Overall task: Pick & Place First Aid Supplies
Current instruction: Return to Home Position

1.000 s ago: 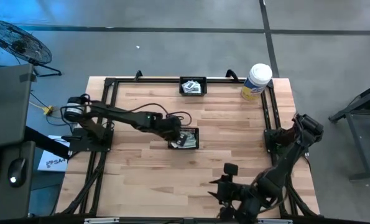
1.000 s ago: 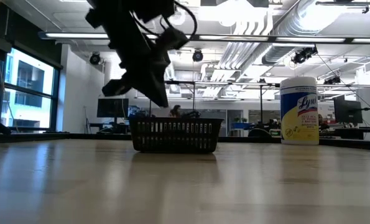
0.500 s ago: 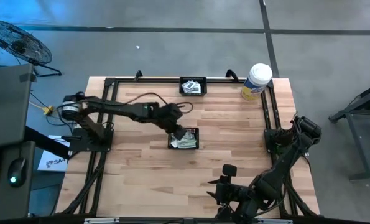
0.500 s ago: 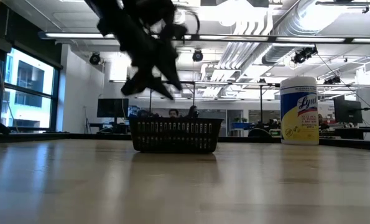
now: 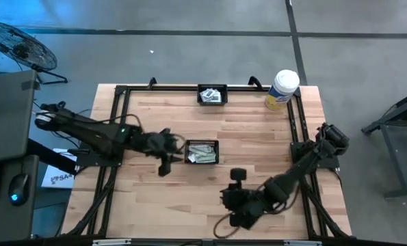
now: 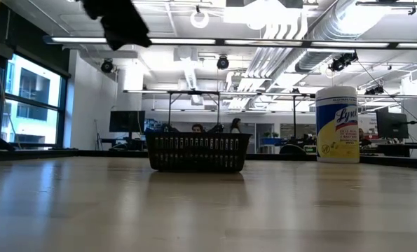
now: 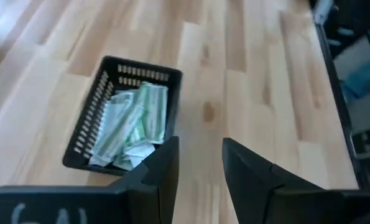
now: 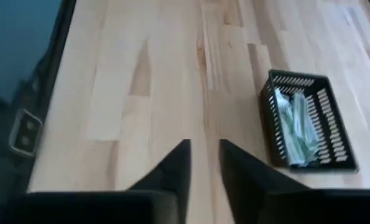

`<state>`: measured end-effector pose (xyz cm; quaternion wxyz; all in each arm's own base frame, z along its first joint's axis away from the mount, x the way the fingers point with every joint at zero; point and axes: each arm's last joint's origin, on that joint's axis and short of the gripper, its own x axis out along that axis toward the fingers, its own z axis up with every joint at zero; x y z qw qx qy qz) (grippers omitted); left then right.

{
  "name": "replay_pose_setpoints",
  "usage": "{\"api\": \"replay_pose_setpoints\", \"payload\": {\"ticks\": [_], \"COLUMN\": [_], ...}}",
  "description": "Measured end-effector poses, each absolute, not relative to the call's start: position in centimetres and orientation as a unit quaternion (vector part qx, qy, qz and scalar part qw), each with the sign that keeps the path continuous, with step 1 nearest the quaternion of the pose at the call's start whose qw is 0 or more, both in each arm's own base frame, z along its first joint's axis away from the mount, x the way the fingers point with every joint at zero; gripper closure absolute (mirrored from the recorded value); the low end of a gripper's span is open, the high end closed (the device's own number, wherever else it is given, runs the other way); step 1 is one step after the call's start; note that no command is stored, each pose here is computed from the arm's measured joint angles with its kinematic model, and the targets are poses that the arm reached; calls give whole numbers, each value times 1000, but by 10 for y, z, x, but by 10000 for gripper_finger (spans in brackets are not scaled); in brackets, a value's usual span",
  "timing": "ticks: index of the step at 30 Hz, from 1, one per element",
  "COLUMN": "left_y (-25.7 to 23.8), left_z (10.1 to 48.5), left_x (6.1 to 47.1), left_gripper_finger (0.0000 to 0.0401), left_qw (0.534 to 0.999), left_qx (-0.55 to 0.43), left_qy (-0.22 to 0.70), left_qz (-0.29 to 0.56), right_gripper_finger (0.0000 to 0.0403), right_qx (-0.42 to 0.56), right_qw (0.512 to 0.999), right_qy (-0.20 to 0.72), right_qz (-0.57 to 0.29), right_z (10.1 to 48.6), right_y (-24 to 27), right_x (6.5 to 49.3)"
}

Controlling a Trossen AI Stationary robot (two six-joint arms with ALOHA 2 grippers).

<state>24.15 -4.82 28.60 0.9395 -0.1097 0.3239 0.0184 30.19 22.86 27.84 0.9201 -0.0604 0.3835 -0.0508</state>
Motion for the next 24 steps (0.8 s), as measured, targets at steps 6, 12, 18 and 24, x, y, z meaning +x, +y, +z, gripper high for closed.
{"api": "replay_pose_setpoints", "payload": {"ticks": [6, 12, 18, 24], "left_y": [-63, -59, -51, -52], "left_z": [261, 230, 218, 218], "left_x": [219, 212, 208, 208], "left_gripper_finger": [280, 280, 280, 280], "left_qw": [961, 966, 961, 961], "left_qx": [-70, 1, 59, 53], "left_qy": [264, 254, 259, 265], "left_qz": [-44, -46, 73, 50], "right_gripper_finger": [397, 382, 401, 398], "right_qx": [-104, -126, -137, -119], "right_qw": [910, 905, 903, 915], "right_qy": [400, 407, 403, 384], "right_qz": [-12, 21, 52, 46], "right_z": [279, 280, 274, 266], "right_y": [196, 162, 122, 79], "right_x": [329, 351, 368, 361]}}
